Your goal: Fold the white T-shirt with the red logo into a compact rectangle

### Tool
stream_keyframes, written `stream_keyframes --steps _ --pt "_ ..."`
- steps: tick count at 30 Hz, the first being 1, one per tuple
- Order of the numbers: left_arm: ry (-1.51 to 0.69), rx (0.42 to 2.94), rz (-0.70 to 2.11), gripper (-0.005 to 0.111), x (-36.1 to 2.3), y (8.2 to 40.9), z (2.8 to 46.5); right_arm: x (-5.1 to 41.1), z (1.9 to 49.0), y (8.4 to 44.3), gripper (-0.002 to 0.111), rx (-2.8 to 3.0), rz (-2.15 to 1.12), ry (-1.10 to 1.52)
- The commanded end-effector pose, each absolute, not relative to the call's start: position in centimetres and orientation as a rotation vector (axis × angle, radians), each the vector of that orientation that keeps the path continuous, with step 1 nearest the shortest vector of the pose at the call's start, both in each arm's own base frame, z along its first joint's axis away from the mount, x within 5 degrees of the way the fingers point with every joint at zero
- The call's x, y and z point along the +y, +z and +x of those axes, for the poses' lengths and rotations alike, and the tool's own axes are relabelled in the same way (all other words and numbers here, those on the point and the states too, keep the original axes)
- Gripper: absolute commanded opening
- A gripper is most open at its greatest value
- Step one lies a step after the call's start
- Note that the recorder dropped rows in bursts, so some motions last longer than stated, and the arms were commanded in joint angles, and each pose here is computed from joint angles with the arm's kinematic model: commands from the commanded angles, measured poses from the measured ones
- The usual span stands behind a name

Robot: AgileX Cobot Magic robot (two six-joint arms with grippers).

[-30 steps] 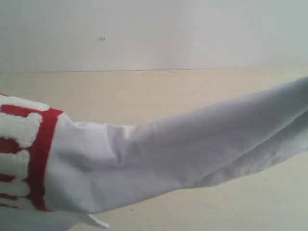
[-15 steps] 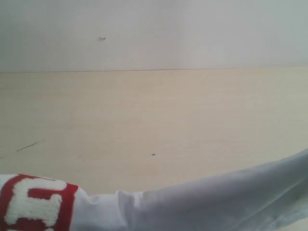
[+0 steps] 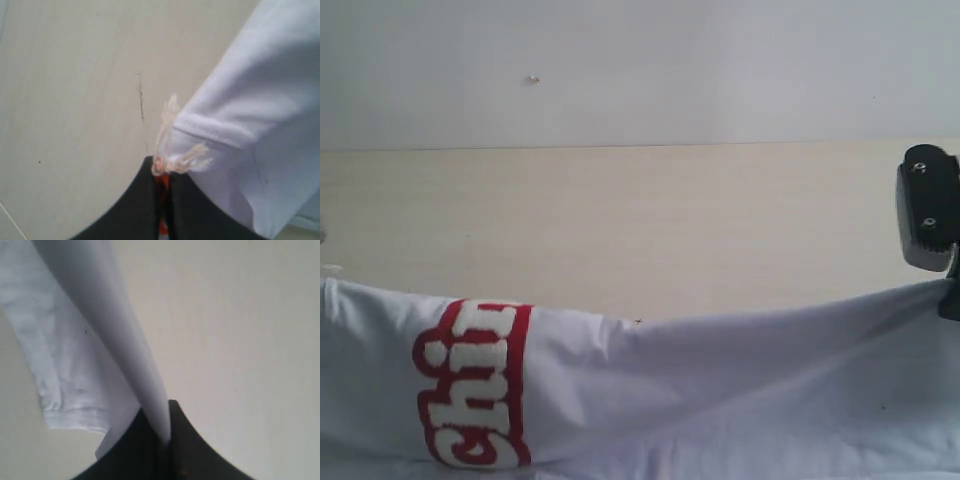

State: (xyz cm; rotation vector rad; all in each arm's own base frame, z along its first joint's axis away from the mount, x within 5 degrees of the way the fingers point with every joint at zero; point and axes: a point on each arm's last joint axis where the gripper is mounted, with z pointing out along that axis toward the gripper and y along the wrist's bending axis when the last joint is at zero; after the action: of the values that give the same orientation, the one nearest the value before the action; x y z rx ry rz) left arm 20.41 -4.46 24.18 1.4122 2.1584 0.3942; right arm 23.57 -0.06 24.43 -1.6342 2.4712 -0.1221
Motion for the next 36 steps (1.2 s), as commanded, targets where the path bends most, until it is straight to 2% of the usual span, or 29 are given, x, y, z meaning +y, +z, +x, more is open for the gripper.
stream_keyframes --steps 1,5,9,16,22,30,36 --pt "0.415 2.2 1.281 0.0 -2.7 21.0 24.4 -0.3 26.7 21.3 0.0 2.455 -1.592 -0.204" --pt "0.416 2.221 1.211 0.0 -1.3 18.4 26.6 -0.6 29.2 18.6 0.0 2.478 -1.456 -0.266" --pt "0.405 2.178 1.181 0.0 -1.2 16.2 28.3 -0.6 30.6 16.0 0.0 2.467 -1.471 -0.279" --pt "0.386 2.096 1.097 0.0 -1.6 14.6 30.3 -0.9 32.1 14.2 0.003 2.429 -1.397 -0.363" --pt "0.368 2.12 1.026 0.0 -1.5 13.4 31.3 -1.2 33.2 14.0 0.019 2.414 -1.315 -0.429" --pt "0.351 2.176 0.923 0.0 -0.5 11.6 31.7 -1.3 33.4 12.6 0.049 2.453 -1.308 -0.41" --pt "0.338 2.145 0.848 0.0 -0.6 11.7 32.1 -1.2 33.8 12.9 0.054 2.401 -1.285 -0.42"
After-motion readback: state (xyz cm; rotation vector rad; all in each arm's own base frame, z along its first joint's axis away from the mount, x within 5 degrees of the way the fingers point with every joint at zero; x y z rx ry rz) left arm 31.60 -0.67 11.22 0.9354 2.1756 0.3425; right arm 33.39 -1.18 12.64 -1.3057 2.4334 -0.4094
